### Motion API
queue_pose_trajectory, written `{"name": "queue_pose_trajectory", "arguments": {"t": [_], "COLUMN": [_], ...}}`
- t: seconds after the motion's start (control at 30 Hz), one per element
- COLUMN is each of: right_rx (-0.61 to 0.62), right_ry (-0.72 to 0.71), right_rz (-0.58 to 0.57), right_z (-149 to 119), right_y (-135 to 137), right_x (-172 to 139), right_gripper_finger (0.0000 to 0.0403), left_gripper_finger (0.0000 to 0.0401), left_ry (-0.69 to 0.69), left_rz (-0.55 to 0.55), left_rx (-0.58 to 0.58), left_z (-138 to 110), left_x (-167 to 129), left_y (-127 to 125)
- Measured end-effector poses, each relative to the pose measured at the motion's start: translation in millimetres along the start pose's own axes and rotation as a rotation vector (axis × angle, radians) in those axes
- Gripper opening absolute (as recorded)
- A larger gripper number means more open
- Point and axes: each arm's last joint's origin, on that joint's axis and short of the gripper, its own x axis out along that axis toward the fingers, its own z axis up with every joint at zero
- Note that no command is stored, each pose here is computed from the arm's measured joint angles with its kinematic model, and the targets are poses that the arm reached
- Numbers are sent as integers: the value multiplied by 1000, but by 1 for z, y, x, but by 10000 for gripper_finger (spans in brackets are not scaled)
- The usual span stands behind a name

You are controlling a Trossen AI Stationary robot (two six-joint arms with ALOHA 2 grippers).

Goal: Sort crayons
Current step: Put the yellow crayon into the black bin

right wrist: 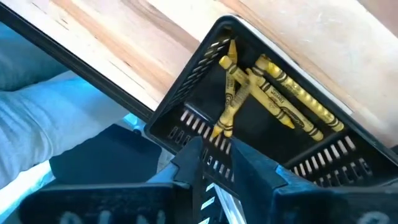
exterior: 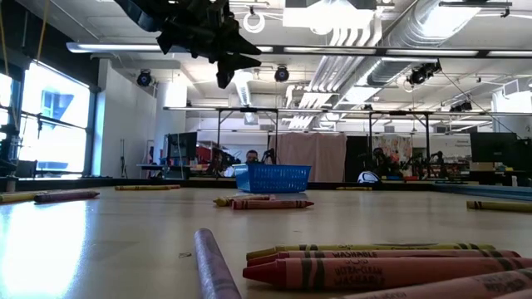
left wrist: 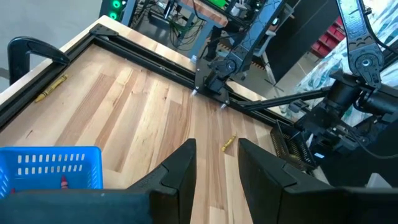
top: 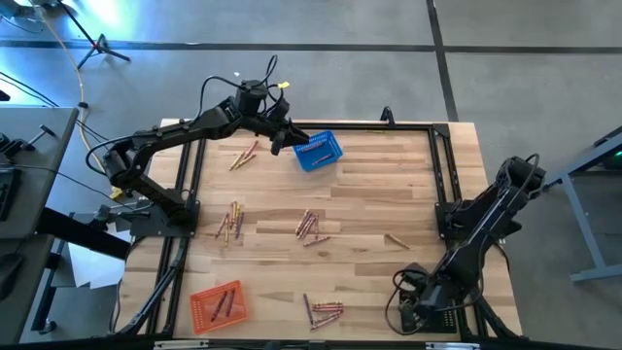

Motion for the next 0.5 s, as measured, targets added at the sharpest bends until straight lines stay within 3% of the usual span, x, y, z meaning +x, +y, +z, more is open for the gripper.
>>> {"name": "queue_pose_trajectory", "arguments": {"t": [0.13, 0.3, 0.5], "right_rx": [18, 92, 255], "right_ry": [-44, -244, -401], "right_rz": [17, 25, -187], "right_z": [7, 35, 82], "right_y": [2, 4, -13], "right_x": [-1, -5, -19], "right_gripper_finger": [73, 73, 73], "left_gripper_finger": [103, 103, 103], "left_ry": [0, 0, -5], "left_rz": [0, 0, 1], "left_rx": [-8, -8, -4], "left_z": [0, 0, 1], "left_x": [0, 0, 0], "left_y": [0, 0, 0]}}
